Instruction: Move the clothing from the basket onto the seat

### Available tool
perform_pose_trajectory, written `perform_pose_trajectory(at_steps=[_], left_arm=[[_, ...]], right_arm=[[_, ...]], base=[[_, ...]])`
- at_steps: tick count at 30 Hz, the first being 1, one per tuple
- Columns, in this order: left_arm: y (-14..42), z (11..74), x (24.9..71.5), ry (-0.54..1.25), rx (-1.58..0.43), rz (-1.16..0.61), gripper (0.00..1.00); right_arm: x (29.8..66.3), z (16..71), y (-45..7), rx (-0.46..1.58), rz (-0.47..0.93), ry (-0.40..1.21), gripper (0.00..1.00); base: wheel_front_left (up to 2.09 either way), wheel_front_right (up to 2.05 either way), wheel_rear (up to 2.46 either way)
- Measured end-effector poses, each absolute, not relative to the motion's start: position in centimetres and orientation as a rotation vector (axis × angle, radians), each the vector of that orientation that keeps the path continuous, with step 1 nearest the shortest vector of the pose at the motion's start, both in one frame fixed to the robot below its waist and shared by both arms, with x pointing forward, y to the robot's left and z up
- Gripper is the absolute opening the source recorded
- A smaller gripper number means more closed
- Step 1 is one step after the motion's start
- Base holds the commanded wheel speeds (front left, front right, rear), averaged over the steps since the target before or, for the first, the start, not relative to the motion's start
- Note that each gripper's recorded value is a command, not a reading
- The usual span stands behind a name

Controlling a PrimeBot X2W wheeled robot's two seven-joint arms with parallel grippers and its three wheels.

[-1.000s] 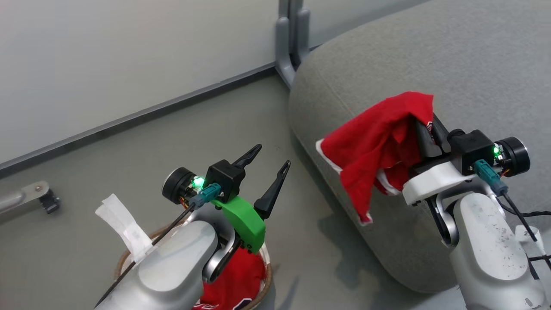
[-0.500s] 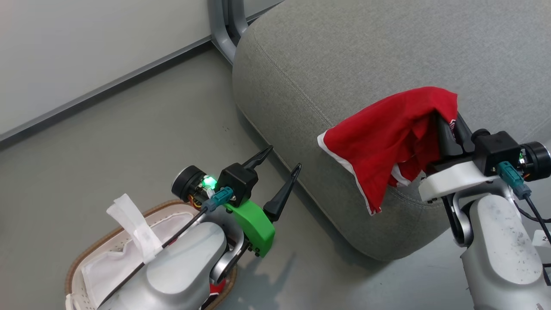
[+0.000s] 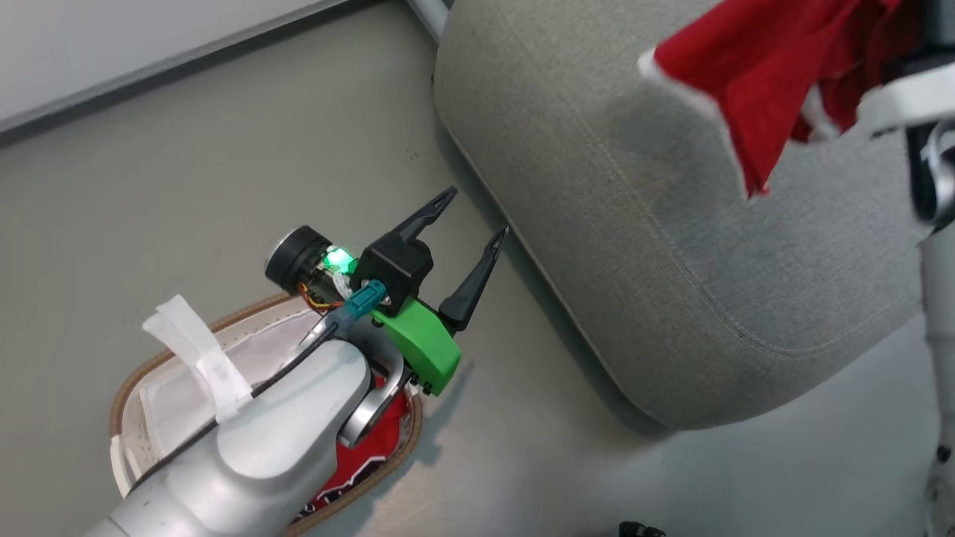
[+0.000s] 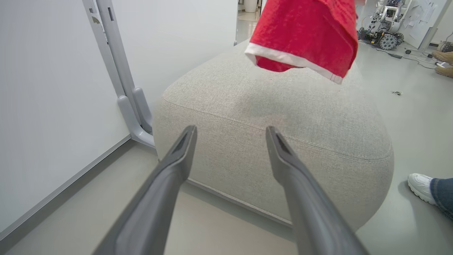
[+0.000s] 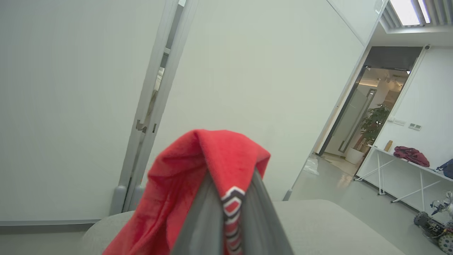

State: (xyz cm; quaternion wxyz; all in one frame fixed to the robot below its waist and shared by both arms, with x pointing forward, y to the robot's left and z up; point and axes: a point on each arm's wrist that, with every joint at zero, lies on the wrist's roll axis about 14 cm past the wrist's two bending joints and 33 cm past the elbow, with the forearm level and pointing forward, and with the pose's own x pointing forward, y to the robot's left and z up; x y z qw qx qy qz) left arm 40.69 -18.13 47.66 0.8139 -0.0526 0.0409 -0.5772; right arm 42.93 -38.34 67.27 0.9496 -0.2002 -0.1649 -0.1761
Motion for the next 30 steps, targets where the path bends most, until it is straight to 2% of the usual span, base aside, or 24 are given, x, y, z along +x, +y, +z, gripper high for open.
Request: perform_pose_trajectory(at_steps=[6,14,20,21,25,30], left_arm=[[-16.3,46.8,43.4,0.077,-0.114,-1.169,1.00],[-14.0,44.9,45.9,0.092,-0.124,-1.104,1.00],[-12.1,42.4,47.5,0.130,-0.113,-1.053,1.00],[-11.5,41.4,47.9,0.146,-0.111,-1.040,1.00],[-10.7,39.2,48.2,0.202,-0.112,-1.019,1.00],[-9.9,37.7,48.2,0.238,-0.119,-0.998,1.00]], right_arm=[[47.8,73.8,-40.8,-0.525,-0.391,-0.403,0.00],[53.2,73.2,-44.1,-0.596,-0.447,-0.299,0.00],[56.8,65.9,-45.5,-0.545,-0.463,-0.164,0.00],[57.4,62.2,-46.1,-0.525,-0.471,-0.095,0.00],[57.7,53.9,-46.4,-0.479,-0.468,0.074,0.00],[57.8,47.2,-45.1,-0.433,-0.439,0.201,0.00]], base=[[0.00,0.00,0.00],[0.00,0.00,0.00],[0.00,0.00,0.00],[0.00,0.00,0.00],[0.00,0.00,0.00],[0.00,0.00,0.00]])
